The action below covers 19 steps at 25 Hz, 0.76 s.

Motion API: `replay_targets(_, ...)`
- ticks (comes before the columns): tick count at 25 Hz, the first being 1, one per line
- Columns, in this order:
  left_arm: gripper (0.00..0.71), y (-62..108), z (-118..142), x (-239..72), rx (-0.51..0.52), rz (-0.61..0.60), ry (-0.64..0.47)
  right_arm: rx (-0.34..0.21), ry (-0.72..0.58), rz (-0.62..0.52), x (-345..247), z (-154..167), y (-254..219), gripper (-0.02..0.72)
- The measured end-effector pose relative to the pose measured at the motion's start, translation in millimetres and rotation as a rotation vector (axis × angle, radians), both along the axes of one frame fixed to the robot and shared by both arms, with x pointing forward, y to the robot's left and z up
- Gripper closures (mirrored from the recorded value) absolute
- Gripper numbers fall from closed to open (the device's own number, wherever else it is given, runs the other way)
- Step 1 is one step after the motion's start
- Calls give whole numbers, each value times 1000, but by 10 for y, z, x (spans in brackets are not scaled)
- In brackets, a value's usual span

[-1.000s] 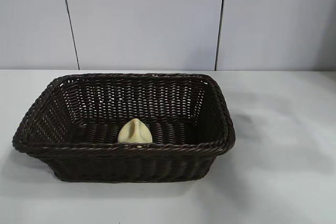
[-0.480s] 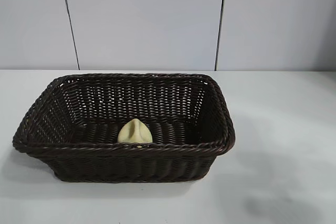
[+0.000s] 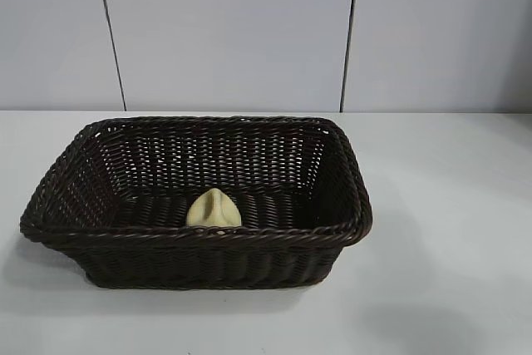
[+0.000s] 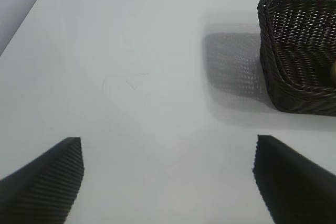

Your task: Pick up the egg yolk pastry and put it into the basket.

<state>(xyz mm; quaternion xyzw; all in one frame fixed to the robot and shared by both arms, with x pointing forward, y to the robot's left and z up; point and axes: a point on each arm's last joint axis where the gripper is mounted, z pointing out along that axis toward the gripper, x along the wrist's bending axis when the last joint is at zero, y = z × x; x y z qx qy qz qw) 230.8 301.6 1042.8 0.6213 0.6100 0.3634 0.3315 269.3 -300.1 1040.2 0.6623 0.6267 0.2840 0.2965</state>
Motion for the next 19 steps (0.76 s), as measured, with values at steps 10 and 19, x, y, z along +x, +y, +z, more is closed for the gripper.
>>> replay_targets(10, 76, 0, 0, 0, 0, 0, 0, -11, -219, 0, -350, 18, 17, 50)
replay_targets(19, 76, 2, 0, 0, 2, 1, 0, -11, -219, 0, -350, 18, 17, 50)
